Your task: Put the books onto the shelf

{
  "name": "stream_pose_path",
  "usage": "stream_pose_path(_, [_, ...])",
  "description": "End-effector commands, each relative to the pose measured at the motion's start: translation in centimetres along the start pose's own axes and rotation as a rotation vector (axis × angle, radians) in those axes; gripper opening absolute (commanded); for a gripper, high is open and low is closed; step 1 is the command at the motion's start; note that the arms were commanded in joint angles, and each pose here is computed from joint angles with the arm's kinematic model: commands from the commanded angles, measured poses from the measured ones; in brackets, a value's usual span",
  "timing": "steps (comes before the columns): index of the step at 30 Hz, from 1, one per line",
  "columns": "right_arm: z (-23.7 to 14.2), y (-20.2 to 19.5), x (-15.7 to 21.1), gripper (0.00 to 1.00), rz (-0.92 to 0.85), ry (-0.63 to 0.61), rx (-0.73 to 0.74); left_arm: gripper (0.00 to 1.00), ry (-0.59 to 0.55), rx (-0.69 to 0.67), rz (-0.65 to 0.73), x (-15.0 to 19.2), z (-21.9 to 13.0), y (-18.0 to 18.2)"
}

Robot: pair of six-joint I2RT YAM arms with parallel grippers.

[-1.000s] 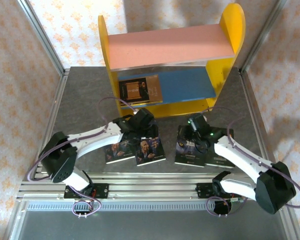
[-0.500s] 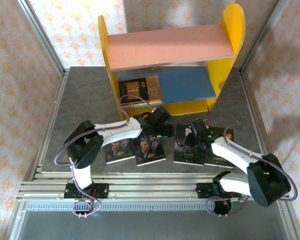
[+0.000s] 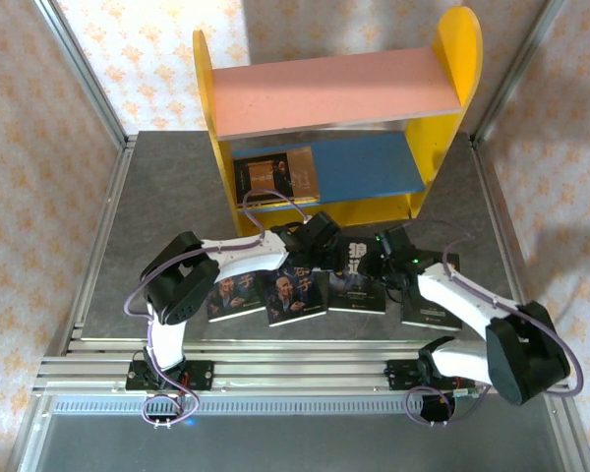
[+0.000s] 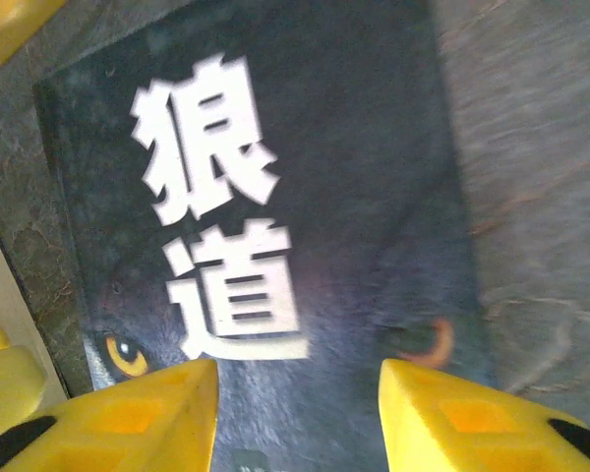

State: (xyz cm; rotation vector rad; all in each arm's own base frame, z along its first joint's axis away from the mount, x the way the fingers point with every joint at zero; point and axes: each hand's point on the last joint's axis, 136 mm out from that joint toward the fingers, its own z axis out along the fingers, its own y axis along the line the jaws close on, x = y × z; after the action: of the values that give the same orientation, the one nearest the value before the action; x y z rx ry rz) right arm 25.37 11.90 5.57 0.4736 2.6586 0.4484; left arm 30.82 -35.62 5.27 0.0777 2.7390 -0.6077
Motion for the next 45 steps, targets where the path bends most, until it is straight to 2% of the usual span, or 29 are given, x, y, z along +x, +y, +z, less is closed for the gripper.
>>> stream_pose_path(1, [-1.9, -2.2, -0.6, 0.50, -0.012, -0.024, 0.076, 0.63, 0.006, 0.005, 0.026, 0.0, 0.9, -0.5])
stream_pose_path(8, [-0.6, -3.6, 0.0, 0.55, -0.020, 0.022, 0.123, 0.63, 0.024, -0.002, 0.031, 0.3, 1.7, -0.3])
stream_pose_path(13, [1.0, -3.8, 0.3, 0.55, -0.014, 0.053, 0.135, 0.63, 0.031, -0.007, 0.034, 0.3, 1.8, -0.3])
stream_pose_path(24, [3.0, -2.4, 1.9, 0.48, 0.054, 0.115, 0.025, 0.62, 0.082, -0.009, 0.047, 1.0, 3.3, -0.5])
stream_pose_path(27, [3.5, -3.0, 2.8, 0.43, 0.074, 0.133, 0.028, 0.62, 0.096, 0.012, 0.046, 1.2, 3.7, -1.0])
stream_pose_path(31, [3.5, -3.3, 3.6, 0.33, 0.081, 0.147, 0.022, 0.62, 0.114, 0.050, 0.066, 1.4, 3.9, -2.5])
stream_pose_path(36, [3.2, -3.5, 3.6, 0.29, 0.083, 0.136, 0.021, 0.62, 0.124, 0.166, 0.106, 1.7, 3.1, -6.1])
stream_pose_path(40, [3.0, -3.3, 3.4, 0.26, 0.078, 0.128, 0.020, 0.62, 0.104, 0.303, 0.130, 1.4, 0.5, -9.9])
stream_pose_path(45, [2.9, -3.0, 3.0, 0.25, 0.069, 0.123, 0.011, 0.62, 0.053, 0.400, 0.123, 0.9, -3.0, -12.1])
